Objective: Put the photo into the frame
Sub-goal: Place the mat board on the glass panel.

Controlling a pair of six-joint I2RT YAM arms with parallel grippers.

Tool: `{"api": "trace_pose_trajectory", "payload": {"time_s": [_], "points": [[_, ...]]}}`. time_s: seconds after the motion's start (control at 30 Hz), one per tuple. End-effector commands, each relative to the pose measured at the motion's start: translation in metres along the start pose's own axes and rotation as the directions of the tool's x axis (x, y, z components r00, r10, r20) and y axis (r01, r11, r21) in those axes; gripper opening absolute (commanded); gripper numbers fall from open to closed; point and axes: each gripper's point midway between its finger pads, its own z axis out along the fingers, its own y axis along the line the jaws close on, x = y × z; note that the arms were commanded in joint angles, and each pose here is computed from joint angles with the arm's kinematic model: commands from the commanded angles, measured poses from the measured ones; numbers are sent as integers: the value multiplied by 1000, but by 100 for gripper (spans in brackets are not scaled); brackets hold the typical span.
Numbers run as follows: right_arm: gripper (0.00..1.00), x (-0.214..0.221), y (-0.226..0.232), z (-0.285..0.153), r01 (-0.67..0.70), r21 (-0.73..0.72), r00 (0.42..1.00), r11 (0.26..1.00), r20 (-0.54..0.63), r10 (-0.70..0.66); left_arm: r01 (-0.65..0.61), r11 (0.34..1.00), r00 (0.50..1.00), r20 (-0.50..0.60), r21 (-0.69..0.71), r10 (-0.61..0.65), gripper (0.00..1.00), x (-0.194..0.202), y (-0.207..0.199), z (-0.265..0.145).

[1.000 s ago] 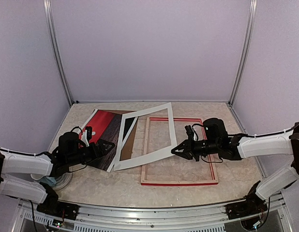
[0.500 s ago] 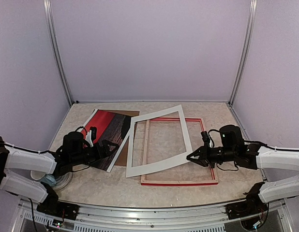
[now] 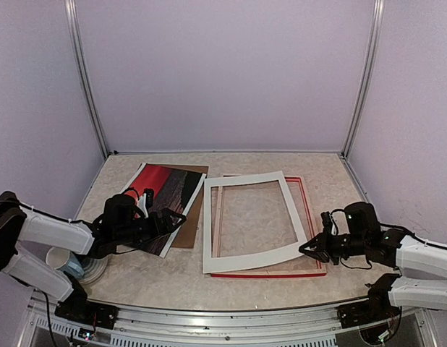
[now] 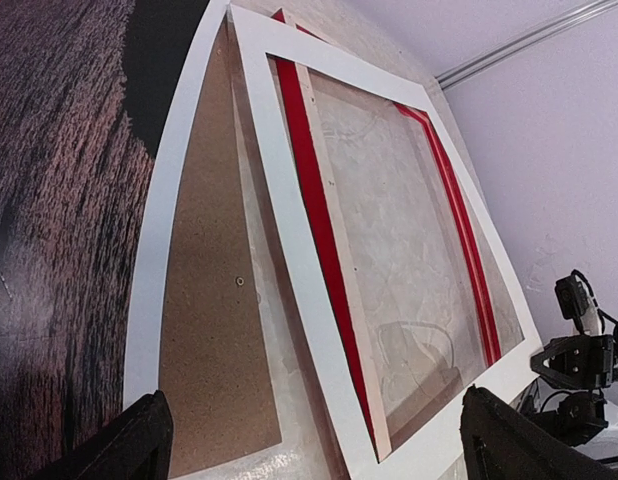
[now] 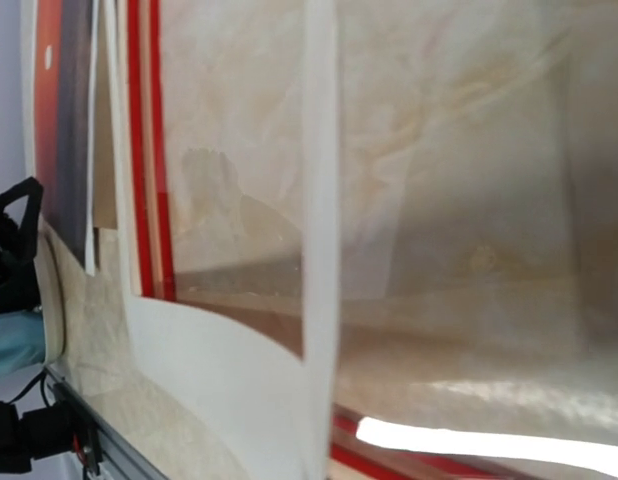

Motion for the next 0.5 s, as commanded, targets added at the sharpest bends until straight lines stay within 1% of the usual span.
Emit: {"api": "trace_pose_trajectory", "payload": {"time_s": [0.0,0.47], "points": [[4,0,-18,-6,-18,50,999,999,27,17,-13,999,999,31,35,11,99,-10,-14,6],[4,-1,-39,-21,-97,89,989,991,118,86,-15,999,1000,8,35,14,99,-6,-16,17]]}}
